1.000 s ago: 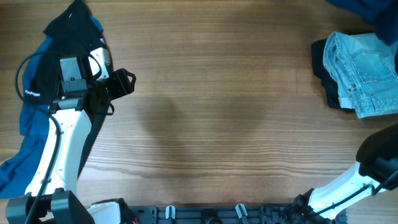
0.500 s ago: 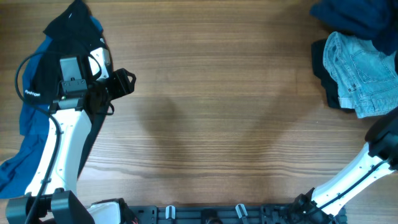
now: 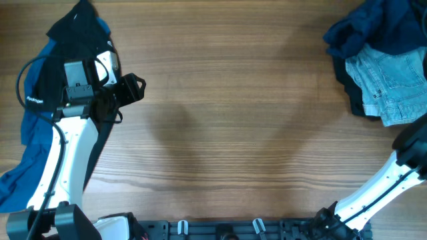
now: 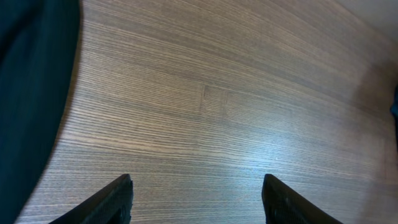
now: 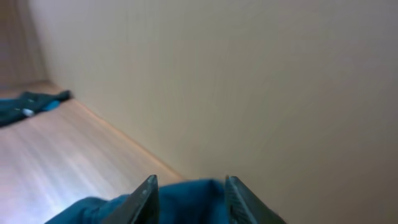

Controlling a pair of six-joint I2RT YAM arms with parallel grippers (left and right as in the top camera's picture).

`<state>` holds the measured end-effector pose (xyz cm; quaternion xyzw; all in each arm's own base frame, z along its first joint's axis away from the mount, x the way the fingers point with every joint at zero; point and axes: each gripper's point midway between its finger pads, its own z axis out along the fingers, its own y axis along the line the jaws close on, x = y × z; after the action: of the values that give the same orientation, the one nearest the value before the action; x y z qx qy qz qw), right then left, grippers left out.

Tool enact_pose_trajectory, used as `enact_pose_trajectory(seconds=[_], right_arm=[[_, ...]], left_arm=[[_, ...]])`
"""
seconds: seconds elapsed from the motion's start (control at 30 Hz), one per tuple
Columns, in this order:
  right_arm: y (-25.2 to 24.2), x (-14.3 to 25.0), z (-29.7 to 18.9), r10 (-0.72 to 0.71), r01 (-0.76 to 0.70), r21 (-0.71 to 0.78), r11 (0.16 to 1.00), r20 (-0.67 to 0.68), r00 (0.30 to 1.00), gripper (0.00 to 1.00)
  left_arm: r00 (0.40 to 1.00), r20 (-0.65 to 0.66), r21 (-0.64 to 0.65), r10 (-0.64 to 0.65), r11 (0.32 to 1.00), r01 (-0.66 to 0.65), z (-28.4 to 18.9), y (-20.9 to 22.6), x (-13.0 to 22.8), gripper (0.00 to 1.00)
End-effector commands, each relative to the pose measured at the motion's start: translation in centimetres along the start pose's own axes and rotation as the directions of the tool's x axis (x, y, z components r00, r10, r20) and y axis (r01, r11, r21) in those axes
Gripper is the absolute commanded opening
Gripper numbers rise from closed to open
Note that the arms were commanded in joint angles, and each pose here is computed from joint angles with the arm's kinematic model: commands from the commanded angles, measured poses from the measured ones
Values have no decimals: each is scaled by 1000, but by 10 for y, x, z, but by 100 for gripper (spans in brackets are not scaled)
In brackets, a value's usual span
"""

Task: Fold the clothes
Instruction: 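Place the garment on top of the jeans with the right gripper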

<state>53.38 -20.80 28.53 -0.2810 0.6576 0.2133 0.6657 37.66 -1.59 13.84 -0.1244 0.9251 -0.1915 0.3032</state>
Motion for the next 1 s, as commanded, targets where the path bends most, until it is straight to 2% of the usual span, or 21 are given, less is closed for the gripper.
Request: enact_pose_trajectory(seconds=[0.0, 0.13, 0.17, 0.2, 0.27, 0.4, 0.5, 0.63, 0.77, 0.9, 0.93, 0.97], right_arm=[[9, 11, -22, 179, -177, -112, 978, 9, 984, 36], [11, -1, -30, 367, -365, -139, 920, -17, 930, 49], [11, -4, -30, 419, -418, -138, 898, -25, 908, 55], [12, -9, -28, 461, -461, -139, 877, -33, 887, 67], [14, -22, -20, 514, -515, -138, 846, -39, 857, 99], [37, -59, -3, 435, -431, -174, 885, -17, 900, 100], [50, -71, 0, 478, -476, -190, 859, -38, 878, 99], [50, -64, -1, 678, -687, -171, 706, -115, 726, 99], [49, -65, 0, 749, -758, -159, 632, -125, 651, 99], [38, -65, -1, 833, -836, -144, 529, -100, 544, 99], [33, -65, -3, 857, -857, -138, 496, -83, 509, 100], [22, -62, -5, 896, -894, -127, 431, -55, 440, 99]], left_arm=[[1000, -2, -4, -10, 1000, 10, 2, 0, 0, 66], [1000, 12, 1, -5, 1000, 5, 2, -1, -3, 66], [1000, 13, 1, -5, 1000, 5, 2, -1, -3, 66], [1000, 13, 1, -4, 1000, 4, 2, -1, -4, 66], [1000, 13, 1, -4, 1000, 4, 2, -1, -4, 66], [1000, 13, 1, -4, 1000, 4, 2, -1, -3, 66], [1000, 13, 1, -4, 1000, 4, 2, -1, -3, 67], [1000, 14, 1, -4, 1000, 4, 2, -1, -4, 68], [1000, 17, 2, -3, 1000, 3, 2, -1, -5, 69], [1000, 17, 2, -3, 1000, 3, 2, -1, -4, 70], [1000, 17, 2, -3, 1000, 3, 2, -1, -4, 70], [1000, 17, 2, -3, 1000, 3, 2, -1, -4, 70]])
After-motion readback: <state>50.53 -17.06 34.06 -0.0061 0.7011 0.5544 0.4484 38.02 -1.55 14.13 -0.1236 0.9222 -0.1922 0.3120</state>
